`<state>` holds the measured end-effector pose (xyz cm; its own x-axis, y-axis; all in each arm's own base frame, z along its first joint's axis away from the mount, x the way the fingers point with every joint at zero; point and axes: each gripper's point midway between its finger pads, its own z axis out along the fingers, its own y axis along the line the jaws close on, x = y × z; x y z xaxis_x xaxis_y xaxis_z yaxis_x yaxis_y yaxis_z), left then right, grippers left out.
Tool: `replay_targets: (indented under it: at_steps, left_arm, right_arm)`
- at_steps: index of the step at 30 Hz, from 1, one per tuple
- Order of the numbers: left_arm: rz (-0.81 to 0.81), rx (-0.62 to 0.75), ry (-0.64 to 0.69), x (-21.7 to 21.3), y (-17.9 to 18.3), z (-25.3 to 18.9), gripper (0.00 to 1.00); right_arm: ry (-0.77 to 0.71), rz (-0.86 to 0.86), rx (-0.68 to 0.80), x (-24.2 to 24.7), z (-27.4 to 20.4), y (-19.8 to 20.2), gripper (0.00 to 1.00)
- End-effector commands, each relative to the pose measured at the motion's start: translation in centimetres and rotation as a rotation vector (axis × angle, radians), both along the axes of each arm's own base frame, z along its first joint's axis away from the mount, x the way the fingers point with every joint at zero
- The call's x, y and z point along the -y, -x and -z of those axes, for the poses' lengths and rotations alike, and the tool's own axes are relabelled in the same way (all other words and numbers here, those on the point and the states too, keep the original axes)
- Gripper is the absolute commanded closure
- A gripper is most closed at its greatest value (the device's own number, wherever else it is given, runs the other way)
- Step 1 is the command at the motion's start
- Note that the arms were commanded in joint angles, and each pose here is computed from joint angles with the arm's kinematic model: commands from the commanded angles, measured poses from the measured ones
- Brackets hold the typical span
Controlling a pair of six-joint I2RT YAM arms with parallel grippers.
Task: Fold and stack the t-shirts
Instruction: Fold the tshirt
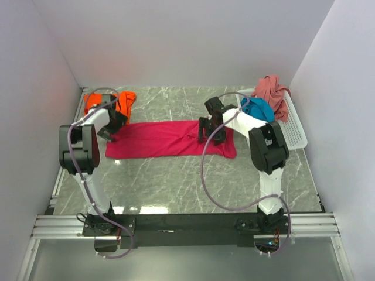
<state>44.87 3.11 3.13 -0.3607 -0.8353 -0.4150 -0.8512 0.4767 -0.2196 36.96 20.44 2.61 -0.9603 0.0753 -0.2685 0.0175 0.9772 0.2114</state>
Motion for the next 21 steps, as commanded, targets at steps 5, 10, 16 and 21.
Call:
replay_targets:
  at_steps: [5,10,16,21]
  left_arm:
    - [0.119,-0.291,0.11,8.3,15.2,4.0,0.01]
    - [0.22,-0.382,0.214,14.1,25.3,4.5,0.0]
    - [0.354,-0.354,0.352,20.6,29.9,2.9,0.01]
    - [0.411,-0.226,0.15,20.5,28.8,-2.7,0.01]
  right_arm:
    - [-0.06,-0.115,-0.002,-1.6,0.0,-7.6,0.15]
    - [-0.134,-0.291,0.01,-4.3,1.2,-11.6,0.14]
    - [-0.215,-0.492,0.381,-6.6,-5.2,-17.4,0.07]
    - [-0.112,-0.533,0.529,-5.4,-7.5,-20.2,0.04]
